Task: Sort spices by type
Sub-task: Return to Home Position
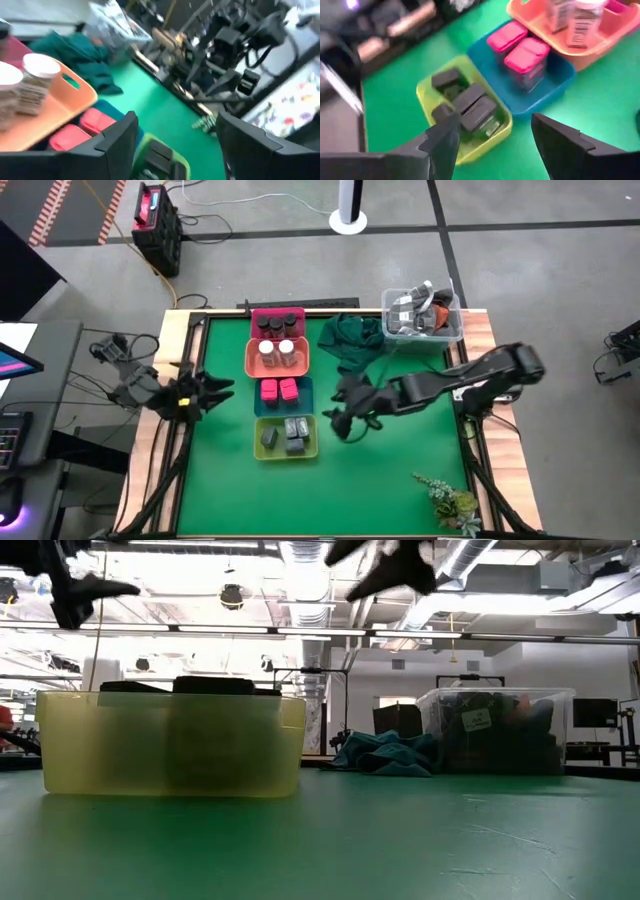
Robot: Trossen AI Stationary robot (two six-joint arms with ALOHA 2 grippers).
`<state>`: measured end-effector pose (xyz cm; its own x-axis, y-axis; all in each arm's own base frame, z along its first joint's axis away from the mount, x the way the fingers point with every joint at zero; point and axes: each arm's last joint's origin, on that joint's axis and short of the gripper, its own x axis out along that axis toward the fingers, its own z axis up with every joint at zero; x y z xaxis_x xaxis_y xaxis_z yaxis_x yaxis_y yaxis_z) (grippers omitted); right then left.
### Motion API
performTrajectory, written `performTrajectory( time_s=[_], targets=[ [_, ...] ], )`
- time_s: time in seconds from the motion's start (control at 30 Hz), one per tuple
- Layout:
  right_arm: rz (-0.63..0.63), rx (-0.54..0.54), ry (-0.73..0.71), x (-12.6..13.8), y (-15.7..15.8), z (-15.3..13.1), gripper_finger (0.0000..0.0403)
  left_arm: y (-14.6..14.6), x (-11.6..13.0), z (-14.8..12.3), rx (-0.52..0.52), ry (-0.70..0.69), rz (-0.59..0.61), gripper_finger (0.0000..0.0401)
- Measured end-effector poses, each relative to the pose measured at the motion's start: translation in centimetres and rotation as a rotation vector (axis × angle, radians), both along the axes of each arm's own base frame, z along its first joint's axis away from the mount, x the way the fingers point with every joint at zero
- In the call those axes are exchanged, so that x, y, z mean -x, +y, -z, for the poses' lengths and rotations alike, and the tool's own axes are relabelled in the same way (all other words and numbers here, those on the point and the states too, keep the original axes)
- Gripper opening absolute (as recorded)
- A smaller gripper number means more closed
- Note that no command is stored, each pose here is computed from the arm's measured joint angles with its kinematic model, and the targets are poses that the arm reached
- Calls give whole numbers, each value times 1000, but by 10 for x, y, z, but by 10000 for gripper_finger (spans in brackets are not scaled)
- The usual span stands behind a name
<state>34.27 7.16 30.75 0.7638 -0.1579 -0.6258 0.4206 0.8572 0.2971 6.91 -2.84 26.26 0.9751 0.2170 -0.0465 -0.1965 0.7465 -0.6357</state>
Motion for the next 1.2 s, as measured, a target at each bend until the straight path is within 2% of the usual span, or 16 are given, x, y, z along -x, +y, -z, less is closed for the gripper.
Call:
performTrajectory(
  time_s=[0.17, 0.27, 0.43, 0.63, 0.93, 1.07, 1.2],
  targets=[
    [124, -133, -218, 37, -31, 39, 270, 15, 7, 22, 13, -55, -137, 234],
    [167, -181, -296, 53, -52, 61, 270, 19, 6, 32, 6, -46, -185, 220],
    [242, -205, -382, 78, -79, 83, 269, 22, 4, 37, -20, 5, -209, 194],
    [288, -245, -549, 109, -91, 99, 249, 25, 5, 38, -58, 19, -260, 159],
    [347, -294, -625, 152, -91, 137, 203, 24, 4, 39, -112, 31, -251, 109],
    [372, -304, -645, 165, -91, 147, 182, 21, -3, 55, -95, 33, -245, 84],
    [384, -320, -623, 176, -90, 159, 162, 17, -12, 76, -31, -4, -239, 57]
  ],
)
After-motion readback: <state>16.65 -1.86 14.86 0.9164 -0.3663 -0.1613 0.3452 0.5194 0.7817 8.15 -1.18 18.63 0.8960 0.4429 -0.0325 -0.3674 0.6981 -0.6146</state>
